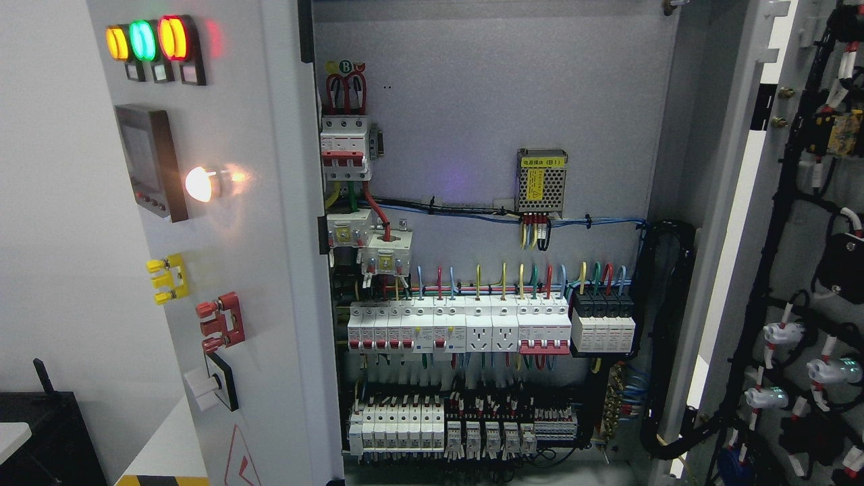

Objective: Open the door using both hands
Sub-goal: 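Keep swinging the lamp-panel door open with the right hand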

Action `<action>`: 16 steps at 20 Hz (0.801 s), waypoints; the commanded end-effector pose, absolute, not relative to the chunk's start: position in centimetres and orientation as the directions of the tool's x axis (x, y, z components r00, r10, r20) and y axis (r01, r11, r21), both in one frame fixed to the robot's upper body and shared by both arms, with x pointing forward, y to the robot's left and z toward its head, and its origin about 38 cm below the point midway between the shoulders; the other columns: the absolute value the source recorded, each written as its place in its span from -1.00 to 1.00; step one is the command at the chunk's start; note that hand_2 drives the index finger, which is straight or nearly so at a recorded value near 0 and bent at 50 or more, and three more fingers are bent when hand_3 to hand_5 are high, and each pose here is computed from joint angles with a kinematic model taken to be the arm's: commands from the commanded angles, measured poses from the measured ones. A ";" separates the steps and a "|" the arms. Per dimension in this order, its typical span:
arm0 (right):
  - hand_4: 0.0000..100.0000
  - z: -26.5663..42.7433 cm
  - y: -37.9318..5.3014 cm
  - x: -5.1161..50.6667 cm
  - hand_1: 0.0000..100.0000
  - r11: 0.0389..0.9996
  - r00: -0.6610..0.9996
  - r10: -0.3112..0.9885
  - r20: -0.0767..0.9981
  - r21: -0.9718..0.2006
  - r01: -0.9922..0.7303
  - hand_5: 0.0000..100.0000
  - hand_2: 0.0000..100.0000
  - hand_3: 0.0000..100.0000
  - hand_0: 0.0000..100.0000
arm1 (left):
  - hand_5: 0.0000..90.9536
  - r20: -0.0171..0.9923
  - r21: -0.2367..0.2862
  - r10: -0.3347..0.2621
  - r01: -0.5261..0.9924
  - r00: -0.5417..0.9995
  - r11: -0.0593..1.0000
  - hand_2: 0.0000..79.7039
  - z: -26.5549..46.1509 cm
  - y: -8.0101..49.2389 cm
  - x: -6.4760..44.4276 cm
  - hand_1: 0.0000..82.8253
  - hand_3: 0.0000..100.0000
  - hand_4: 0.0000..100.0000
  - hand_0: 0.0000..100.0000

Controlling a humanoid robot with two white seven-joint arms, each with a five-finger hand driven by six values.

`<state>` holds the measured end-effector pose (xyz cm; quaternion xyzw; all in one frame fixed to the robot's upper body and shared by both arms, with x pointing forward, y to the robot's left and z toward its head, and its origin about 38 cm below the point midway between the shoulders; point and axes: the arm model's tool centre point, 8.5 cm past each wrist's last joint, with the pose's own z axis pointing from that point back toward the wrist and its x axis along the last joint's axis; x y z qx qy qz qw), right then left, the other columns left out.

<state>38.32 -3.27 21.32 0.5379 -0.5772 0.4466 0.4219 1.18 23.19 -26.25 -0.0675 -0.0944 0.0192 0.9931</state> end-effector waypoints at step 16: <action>-1.00 21.7 0.2 35.4 -1.00 -0.041 -0.069 -0.242 0.968 -0.081 -0.996 -1.00 -1.00 -1.00 -0.24 | -1.00 0.185 -0.138 0.035 -0.009 0.982 0.990 -1.00 -26.3 23.1 1.2 -1.00 -1.00 -1.00 -1.00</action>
